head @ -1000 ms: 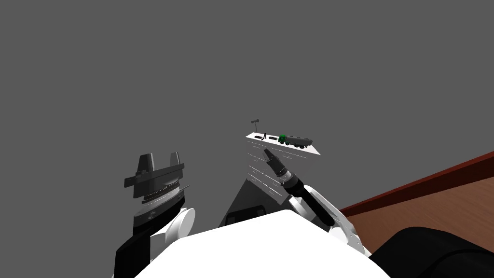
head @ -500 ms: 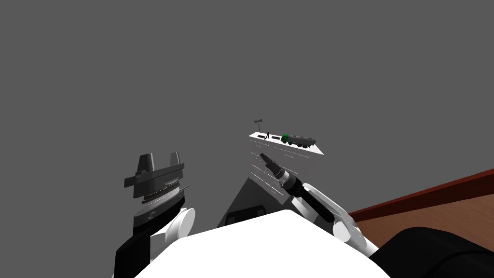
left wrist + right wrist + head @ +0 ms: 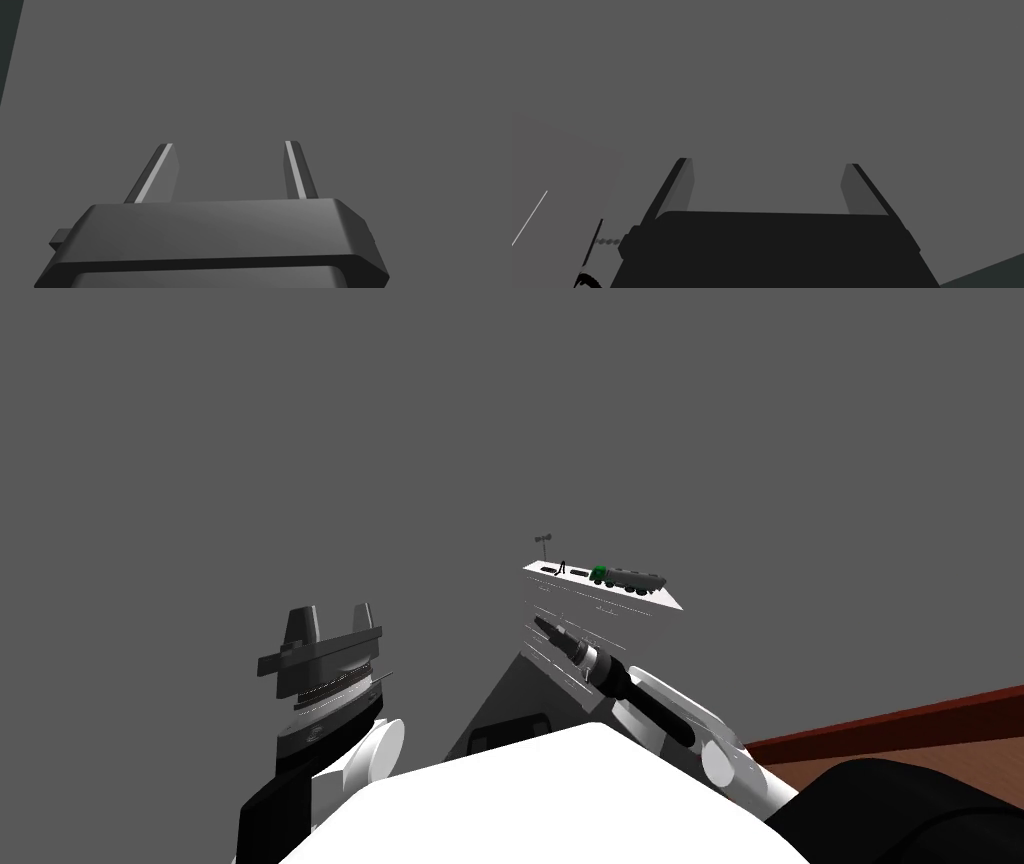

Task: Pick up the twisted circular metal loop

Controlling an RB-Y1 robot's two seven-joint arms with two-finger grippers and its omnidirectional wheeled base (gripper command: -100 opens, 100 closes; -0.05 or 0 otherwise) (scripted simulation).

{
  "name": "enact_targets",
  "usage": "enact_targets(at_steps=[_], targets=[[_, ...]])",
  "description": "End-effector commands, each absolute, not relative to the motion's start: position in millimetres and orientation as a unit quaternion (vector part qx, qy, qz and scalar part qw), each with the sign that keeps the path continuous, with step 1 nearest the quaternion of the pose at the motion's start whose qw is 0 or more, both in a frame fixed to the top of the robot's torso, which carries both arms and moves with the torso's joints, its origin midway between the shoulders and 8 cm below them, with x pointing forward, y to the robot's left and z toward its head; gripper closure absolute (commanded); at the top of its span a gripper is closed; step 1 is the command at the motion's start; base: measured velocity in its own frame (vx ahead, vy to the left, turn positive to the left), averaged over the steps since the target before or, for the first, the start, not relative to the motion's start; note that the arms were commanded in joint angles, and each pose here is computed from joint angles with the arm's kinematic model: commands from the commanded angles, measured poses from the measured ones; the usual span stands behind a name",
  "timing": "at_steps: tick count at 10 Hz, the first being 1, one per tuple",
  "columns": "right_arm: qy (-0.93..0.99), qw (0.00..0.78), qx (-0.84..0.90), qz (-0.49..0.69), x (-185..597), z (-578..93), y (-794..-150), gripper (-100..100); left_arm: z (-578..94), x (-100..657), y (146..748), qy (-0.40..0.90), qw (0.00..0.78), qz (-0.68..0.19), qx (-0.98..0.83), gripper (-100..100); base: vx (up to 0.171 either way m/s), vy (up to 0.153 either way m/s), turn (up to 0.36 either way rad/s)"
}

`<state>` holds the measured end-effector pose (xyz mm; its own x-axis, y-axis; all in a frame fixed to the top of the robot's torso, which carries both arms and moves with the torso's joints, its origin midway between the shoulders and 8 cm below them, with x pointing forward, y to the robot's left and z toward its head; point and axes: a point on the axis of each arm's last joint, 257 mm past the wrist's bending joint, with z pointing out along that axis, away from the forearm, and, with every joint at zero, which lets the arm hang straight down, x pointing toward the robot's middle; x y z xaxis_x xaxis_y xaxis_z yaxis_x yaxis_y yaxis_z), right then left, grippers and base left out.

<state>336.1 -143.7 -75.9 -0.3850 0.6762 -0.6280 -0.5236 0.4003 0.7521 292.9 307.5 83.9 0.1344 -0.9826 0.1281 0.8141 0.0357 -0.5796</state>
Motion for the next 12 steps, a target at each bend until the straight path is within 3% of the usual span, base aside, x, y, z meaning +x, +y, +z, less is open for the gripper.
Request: enact_targets(at_steps=[1, 12], targets=[[0.642, 0.545, 0.049, 0.537, 334.2, -80.3, -142.9, -100, 83.9, 292.9, 307.5, 0.155, 0.703, -0.639, -0.271, 0, -0.035, 0.009, -0.009], [0.771, 0.486, -0.055, 0.408, 325.8, -172.7, -170.6, -100, 83.9, 292.9, 307.5, 0.155, 0.703, -0.639, -0.271, 0, -0.064, 0.019, 0.132]])
